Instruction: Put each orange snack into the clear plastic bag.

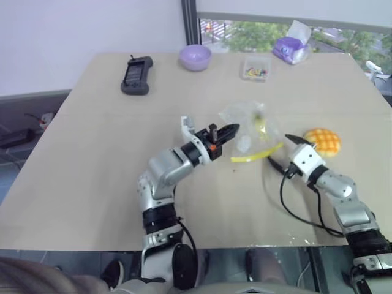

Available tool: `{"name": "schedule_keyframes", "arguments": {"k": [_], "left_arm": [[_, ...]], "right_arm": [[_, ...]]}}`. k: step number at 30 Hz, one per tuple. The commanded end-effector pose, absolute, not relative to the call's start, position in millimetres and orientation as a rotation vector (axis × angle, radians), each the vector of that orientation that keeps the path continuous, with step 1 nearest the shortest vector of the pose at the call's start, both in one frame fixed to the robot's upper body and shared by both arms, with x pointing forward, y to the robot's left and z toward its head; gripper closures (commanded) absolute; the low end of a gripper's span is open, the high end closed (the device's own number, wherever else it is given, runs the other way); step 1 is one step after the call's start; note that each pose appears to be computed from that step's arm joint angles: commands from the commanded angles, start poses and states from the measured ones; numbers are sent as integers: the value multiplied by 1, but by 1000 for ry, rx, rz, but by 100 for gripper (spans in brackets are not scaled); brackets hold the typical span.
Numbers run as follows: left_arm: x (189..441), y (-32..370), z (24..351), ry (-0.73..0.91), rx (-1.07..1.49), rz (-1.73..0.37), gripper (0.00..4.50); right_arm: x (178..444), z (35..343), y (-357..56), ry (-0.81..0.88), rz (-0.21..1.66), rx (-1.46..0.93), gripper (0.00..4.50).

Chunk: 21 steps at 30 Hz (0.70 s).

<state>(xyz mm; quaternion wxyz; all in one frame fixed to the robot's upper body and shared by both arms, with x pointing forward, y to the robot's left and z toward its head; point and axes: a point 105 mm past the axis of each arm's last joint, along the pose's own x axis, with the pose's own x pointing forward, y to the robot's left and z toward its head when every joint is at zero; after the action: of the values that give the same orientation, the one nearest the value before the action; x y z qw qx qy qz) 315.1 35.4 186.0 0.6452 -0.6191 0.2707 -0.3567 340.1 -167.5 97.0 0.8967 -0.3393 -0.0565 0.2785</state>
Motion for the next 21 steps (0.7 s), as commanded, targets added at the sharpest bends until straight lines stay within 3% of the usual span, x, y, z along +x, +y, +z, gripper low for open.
{"name": "schedule_keyframes", "arguments": {"k": [1,12,21], "left_arm": [[301,11,208,581,-1511,-962,443],[302,13,205,580,-1522,-953,443],[302,15,202,586,-1514,-941,450]], "right_arm": [[343,99,-158,-147,582,-699,0],[365,109,-174,-188,427,-657,0],[362,113,-181,-211,403,-683,282]]}}
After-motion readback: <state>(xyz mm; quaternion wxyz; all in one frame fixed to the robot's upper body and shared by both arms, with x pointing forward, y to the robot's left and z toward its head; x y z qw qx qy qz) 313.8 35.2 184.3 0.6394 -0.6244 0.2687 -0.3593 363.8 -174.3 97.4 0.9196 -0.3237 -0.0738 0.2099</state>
